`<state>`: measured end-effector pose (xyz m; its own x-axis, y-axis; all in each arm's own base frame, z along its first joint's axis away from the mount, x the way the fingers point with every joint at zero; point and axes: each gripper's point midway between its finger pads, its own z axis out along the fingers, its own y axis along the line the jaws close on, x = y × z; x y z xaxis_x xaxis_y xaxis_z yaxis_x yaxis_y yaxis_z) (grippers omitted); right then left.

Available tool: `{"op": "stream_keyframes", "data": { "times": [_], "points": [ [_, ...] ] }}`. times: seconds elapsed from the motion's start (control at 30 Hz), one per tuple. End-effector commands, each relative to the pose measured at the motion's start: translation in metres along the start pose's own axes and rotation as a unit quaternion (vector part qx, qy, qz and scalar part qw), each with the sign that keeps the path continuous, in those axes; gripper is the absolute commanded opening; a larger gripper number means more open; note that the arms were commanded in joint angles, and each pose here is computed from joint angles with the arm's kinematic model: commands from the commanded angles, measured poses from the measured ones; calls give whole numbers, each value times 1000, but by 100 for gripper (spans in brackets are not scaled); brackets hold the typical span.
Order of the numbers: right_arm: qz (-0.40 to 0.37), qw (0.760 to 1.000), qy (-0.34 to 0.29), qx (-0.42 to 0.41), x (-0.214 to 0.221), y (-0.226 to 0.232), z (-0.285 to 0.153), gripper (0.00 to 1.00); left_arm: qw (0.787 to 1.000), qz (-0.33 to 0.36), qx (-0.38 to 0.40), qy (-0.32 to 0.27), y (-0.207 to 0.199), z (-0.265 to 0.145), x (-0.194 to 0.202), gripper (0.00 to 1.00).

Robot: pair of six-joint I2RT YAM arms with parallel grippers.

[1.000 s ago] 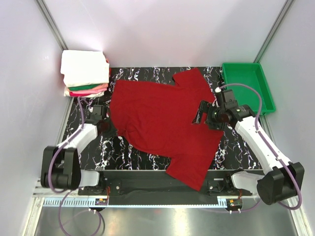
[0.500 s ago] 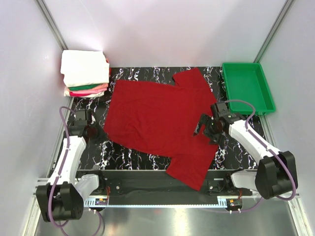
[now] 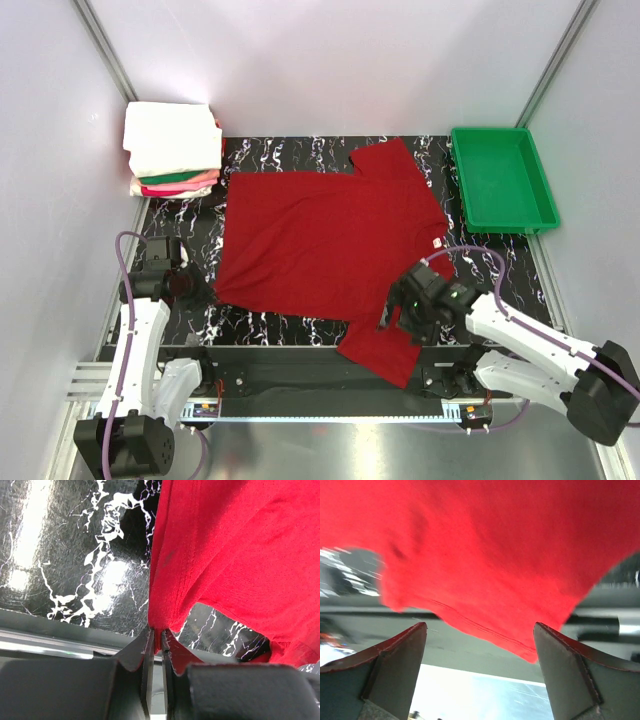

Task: Fold and stack the t-shirts
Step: Flatten the tshirt out, then fold the tshirt

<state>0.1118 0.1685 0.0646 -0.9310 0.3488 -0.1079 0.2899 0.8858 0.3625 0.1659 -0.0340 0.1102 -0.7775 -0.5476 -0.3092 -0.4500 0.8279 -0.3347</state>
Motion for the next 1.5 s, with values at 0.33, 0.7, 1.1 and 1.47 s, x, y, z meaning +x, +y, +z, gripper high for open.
{"op": "stream_keyframes", "data": {
  "times": [0.33,0.7,1.1,1.47],
  "points": [
    [-74,982,55,163,82,-55,22,76,1000,12,22,3,-4,0,-1,8],
    [-74,982,8,174,70,-47,26,35,1000,7,28,-3,-4,-1,-3,7],
    [-30,991,-49,121,47,-33,-37,0,999,10,37,-15,-9,-19,-5,0],
    [-43,977,-193,82,-28,5,-113,0,999,27,40,-18,-17,-23,-23,0]
  ]
}}
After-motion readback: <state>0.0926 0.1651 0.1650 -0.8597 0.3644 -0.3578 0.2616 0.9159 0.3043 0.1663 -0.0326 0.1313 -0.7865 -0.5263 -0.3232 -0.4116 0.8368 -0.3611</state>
